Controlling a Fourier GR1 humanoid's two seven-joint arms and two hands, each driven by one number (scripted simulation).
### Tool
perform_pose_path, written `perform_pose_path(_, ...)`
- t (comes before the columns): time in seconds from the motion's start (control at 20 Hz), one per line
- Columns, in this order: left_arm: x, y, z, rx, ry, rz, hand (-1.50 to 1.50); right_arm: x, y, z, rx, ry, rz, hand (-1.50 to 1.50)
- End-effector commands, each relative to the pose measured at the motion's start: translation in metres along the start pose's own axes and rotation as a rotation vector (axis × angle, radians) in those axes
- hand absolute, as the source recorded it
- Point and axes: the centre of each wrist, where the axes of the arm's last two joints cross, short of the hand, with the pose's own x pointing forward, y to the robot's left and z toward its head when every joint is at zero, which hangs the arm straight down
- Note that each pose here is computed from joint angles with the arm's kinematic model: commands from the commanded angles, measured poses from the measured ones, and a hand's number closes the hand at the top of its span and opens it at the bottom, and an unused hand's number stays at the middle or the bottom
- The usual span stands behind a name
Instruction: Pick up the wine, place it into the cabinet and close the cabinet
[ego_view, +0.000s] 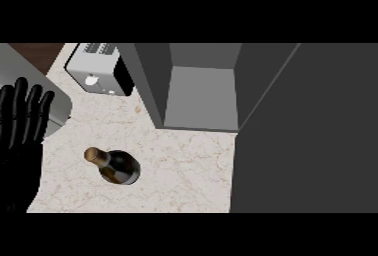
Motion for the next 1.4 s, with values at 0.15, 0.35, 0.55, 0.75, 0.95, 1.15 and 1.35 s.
perform_pose_path(0.15, -0.002, 0.01, 0.011, -0.081, -0.046, 0.026, -1.5, 0.018, 0.007, 0.023, -0.017, -0.013, -0.007, -1.5)
perform_pose_path(0.35, 0.002, -0.01, 0.016, -0.179, 0.108, 0.235, -1.5, 0.015, 0.033, 0.023, 0.122, 0.079, -0.207, -1.5)
perform_pose_path(0.55, 0.032, -0.013, 0.021, -0.158, 0.145, 0.254, -1.5, 0.064, 0.026, 0.047, 0.142, 0.075, -0.226, -1.5)
perform_pose_path(0.75, 0.074, -0.009, 0.026, -0.171, 0.132, 0.27, -1.5, 0.081, 0.039, 0.051, 0.141, 0.081, -0.233, -1.5)
perform_pose_path(0.95, 0.07, 0.0, 0.011, -0.164, 0.148, 0.258, -1.5, 0.096, 0.053, 0.066, 0.143, 0.084, -0.255, -1.5)
perform_pose_path(1.15, 0.096, -0.008, 0.023, -0.174, 0.152, 0.251, -1.5, 0.117, 0.048, 0.058, 0.141, 0.082, -0.252, -1.5)
perform_pose_path(1.35, 0.098, -0.002, 0.021, -0.154, 0.195, 0.23, -1.5, 0.108, 0.065, 0.059, 0.143, 0.085, -0.23, -1.5)
